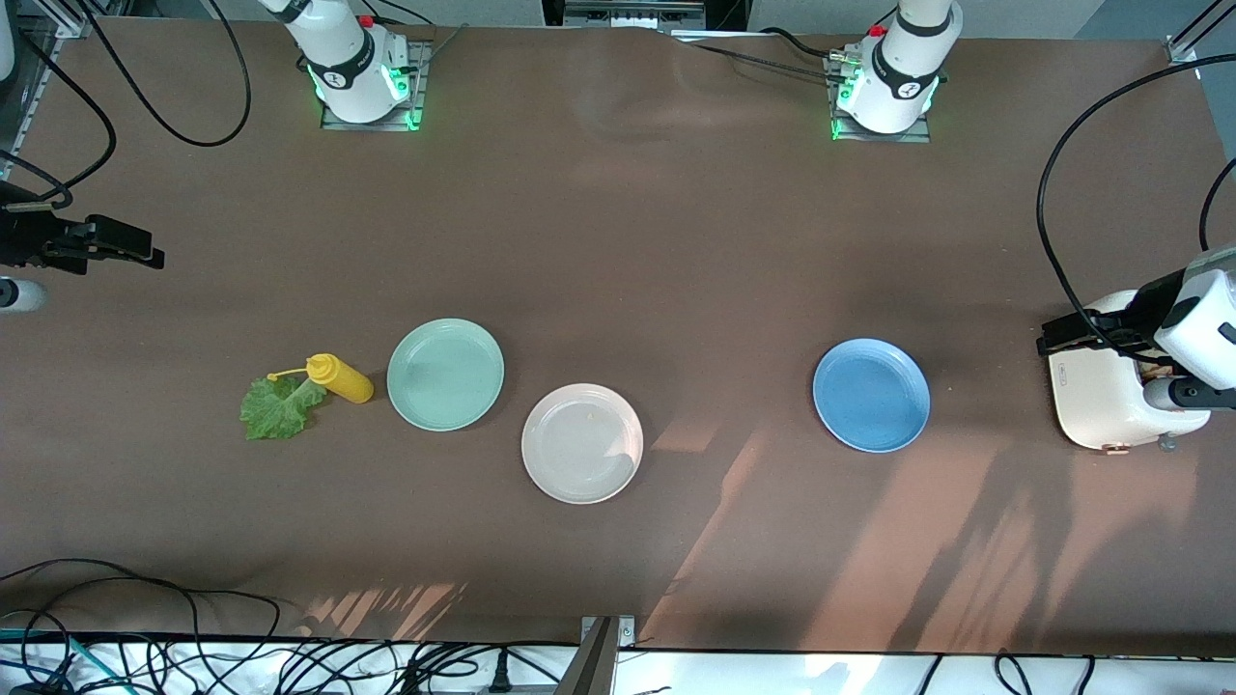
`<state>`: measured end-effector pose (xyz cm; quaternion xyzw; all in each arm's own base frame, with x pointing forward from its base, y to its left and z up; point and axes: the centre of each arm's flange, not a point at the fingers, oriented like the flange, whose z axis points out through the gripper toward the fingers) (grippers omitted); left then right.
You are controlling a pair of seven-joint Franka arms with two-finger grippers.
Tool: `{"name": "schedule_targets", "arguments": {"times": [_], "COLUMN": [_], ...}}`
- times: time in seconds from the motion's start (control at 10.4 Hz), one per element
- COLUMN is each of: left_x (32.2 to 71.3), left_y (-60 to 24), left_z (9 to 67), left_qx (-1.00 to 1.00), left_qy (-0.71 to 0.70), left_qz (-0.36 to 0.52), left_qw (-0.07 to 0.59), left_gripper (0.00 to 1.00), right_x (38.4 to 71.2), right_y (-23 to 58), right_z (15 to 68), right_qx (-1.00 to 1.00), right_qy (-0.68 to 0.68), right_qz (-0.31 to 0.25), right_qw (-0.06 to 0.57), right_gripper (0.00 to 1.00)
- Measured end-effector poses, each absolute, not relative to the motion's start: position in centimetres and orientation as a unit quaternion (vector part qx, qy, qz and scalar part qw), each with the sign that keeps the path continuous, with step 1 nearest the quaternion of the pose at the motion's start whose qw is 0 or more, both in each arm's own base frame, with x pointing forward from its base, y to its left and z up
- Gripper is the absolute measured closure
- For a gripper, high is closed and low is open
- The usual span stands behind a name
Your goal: Make sandwich on beige plate with both arms
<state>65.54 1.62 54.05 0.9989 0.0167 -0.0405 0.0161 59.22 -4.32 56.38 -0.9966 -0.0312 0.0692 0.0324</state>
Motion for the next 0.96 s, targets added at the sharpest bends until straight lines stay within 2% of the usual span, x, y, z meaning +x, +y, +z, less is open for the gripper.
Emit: {"name": "schedule_targets", "arguments": {"times": [0.48, 0.96], "left_x": [65.5, 64.6], "left_y": [3.0, 17.2], "left_z": [53.9, 48.9], "left_qx": [0.999, 0.997], "left_qy": [0.027, 0.011], "left_qz": [-0.043, -0.082], "left_qw": [0.015, 0.0], "left_gripper": [0.0, 0.0], "right_x": [59.2, 59.2], "right_y": [-4.3, -4.4], "right_z": [56.4, 56.4], "right_qx": [-0.997, -0.997], "right_qy": [-0.031, -0.03], "right_qz": [0.069, 0.069], "right_qw": [0.034, 0.035], "right_gripper": [0.0, 0.0]}}
